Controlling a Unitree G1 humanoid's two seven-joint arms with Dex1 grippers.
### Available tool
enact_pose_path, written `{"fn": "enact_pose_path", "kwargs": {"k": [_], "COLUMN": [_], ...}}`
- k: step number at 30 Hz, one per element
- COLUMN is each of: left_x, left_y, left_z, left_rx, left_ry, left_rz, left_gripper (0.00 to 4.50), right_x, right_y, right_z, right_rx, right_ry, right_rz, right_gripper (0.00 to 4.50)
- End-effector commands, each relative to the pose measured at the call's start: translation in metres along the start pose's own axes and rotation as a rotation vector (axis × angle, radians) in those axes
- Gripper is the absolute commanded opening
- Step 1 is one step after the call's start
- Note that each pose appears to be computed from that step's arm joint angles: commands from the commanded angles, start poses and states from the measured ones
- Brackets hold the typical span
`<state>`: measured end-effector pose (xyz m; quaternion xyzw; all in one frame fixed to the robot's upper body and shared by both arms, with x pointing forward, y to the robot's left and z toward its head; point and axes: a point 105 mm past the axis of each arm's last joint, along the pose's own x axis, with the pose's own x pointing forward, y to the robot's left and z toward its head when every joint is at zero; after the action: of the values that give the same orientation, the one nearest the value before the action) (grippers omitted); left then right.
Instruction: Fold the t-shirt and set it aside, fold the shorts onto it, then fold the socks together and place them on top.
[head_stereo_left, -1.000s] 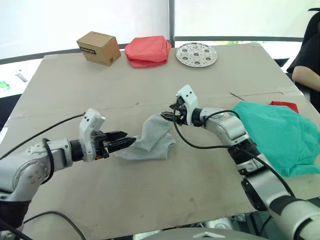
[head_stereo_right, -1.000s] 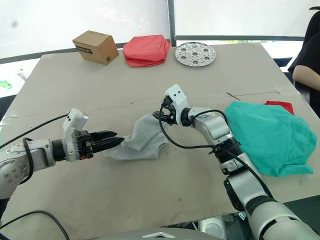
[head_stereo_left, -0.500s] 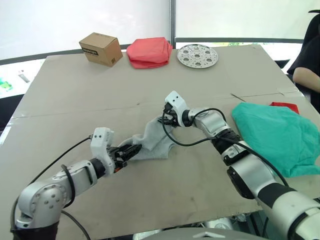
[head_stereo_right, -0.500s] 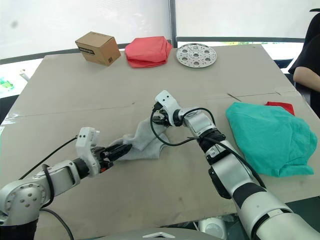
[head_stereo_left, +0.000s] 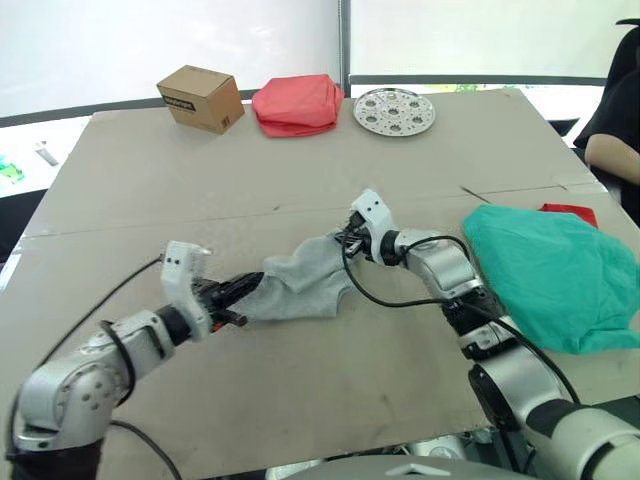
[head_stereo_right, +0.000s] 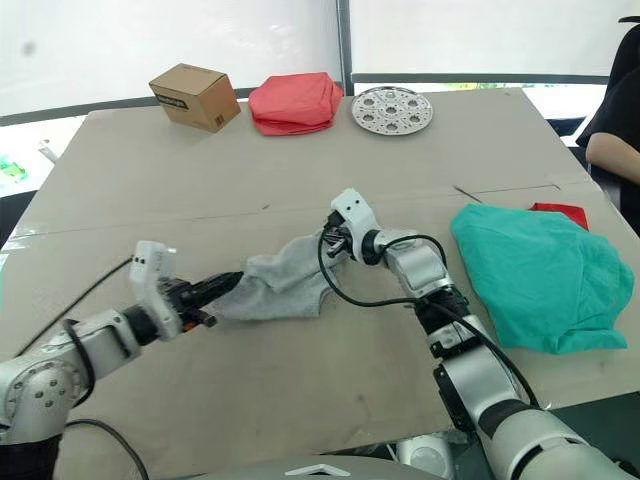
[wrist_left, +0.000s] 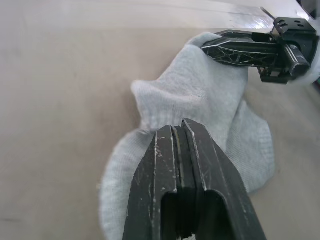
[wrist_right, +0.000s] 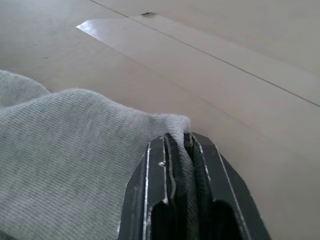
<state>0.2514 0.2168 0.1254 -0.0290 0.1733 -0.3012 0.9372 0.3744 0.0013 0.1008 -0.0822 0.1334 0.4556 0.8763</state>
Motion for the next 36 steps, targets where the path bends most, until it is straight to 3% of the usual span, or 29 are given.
{"fn": "enact_pose_path", "kwargs": {"k": [1, 4, 14, 19, 27, 28, 30, 31, 32, 33, 36], "left_x": [-0.005, -0.001, 0.035, 0.048, 0.062, 0.063, 0.064, 0.064, 0.064, 0.064, 0.060], "left_y": [-0.022, -0.029, -0.028, -0.020, -0.012, -0.010, -0.008, -0.007, -0.007, -0.006, -0.005], "left_z": [0.003, -0.002, -0.008, -0.009, -0.024, -0.026, -0.028, -0.028, -0.028, -0.027, -0.025], "left_rx": [0.444, 0.614, 0.806, 0.827, 0.824, 0.812, 0.798, 0.785, 0.778, 0.761, 0.685], "left_ry": [0.034, 0.037, 0.028, 0.047, 0.092, 0.098, 0.101, 0.099, 0.096, 0.095, 0.093], "left_rz": [-0.195, -0.293, -0.416, -0.432, -0.453, -0.452, -0.451, -0.451, -0.452, -0.453, -0.450], "left_gripper": [1.66, 1.66, 1.66, 1.66, 1.66, 1.43, 0.98, 0.44, 0.00, 0.00, 0.00], "right_x": [-0.016, -0.029, -0.056, -0.065, -0.045, -0.043, -0.039, -0.039, -0.038, -0.039, -0.043], "right_y": [0.012, 0.017, 0.016, 0.015, 0.007, 0.005, 0.003, 0.001, 0.000, -0.001, -0.003], "right_z": [0.025, 0.024, 0.009, 0.005, -0.016, -0.018, -0.023, -0.025, -0.026, -0.028, -0.026], "right_rx": [-0.168, -0.240, -0.491, -0.538, -0.569, -0.563, -0.548, -0.542, -0.539, -0.532, -0.496], "right_ry": [-0.114, -0.126, -0.035, 0.019, 0.123, 0.134, 0.154, 0.162, 0.168, 0.175, 0.170], "right_rz": [0.059, 0.097, 0.191, 0.261, 0.274, 0.272, 0.272, 0.274, 0.276, 0.278, 0.291], "right_gripper": [1.79, 1.79, 1.79, 1.79, 1.79, 1.89, 1.35, 1.09, 0.51, 0.18, 0.08]}}
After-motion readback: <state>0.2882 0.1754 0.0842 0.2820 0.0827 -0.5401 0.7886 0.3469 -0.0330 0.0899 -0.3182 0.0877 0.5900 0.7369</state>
